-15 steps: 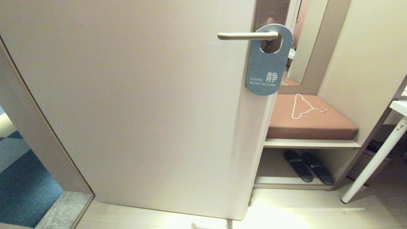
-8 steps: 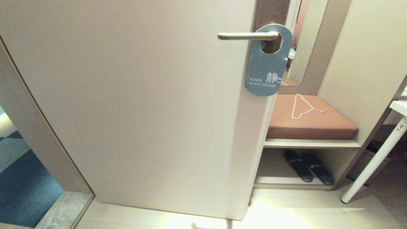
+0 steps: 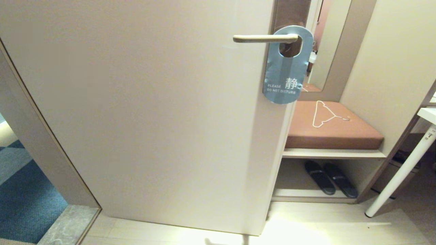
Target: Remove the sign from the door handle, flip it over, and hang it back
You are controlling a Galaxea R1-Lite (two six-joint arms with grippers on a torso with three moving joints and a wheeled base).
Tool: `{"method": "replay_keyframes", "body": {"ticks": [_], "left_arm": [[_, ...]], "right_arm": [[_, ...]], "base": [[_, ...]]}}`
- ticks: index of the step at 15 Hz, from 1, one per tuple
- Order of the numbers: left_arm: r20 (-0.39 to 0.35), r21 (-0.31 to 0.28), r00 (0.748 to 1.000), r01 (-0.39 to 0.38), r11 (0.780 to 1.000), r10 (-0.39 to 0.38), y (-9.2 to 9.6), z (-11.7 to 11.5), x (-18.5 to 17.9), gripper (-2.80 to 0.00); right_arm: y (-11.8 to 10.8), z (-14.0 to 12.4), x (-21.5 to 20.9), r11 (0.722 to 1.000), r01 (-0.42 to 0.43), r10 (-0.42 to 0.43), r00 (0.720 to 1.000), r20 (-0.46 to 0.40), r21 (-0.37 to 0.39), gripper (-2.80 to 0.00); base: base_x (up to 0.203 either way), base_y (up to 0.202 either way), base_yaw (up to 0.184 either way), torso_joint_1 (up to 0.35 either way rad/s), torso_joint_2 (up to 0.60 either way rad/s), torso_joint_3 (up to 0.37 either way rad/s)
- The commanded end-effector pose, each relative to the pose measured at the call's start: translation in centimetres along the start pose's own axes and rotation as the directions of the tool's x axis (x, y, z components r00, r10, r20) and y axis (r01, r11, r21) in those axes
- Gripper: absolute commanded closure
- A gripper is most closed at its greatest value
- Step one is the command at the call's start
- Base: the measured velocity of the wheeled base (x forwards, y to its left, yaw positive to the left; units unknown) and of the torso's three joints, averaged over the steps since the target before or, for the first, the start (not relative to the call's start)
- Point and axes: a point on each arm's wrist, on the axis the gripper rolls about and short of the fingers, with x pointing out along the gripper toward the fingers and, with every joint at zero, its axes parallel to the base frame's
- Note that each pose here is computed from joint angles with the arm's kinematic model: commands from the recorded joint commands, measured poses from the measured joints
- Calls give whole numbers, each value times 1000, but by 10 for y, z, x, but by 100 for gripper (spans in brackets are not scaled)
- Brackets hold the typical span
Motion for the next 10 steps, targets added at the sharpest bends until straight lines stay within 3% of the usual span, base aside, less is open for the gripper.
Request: {"method": "replay_keyframes", "body": {"ticks": [1, 5, 7, 10], "left_arm": [[-3, 0, 1000, 0, 1000, 0, 0, 0, 0, 0], [-2, 0, 1000, 0, 1000, 0, 0, 0, 0, 0], [-2, 0, 1000, 0, 1000, 0, 0, 0, 0, 0], [-2, 0, 1000, 0, 1000, 0, 0, 0, 0, 0]], "right_arm": [[0, 0, 0, 1000, 0, 0, 1000, 0, -1, 0], [0, 0, 0, 1000, 2, -2, 1000, -1, 1, 0], [0, 0, 0, 999, 17, -17, 1000, -1, 50, 0], [0, 0, 0, 998, 19, -19, 1000, 0, 59, 0]], "base": [[0, 0, 0, 0, 0, 0], [0, 0, 0, 0, 0, 0], [0, 0, 0, 0, 0, 0], [0, 0, 0, 0, 0, 0]]}}
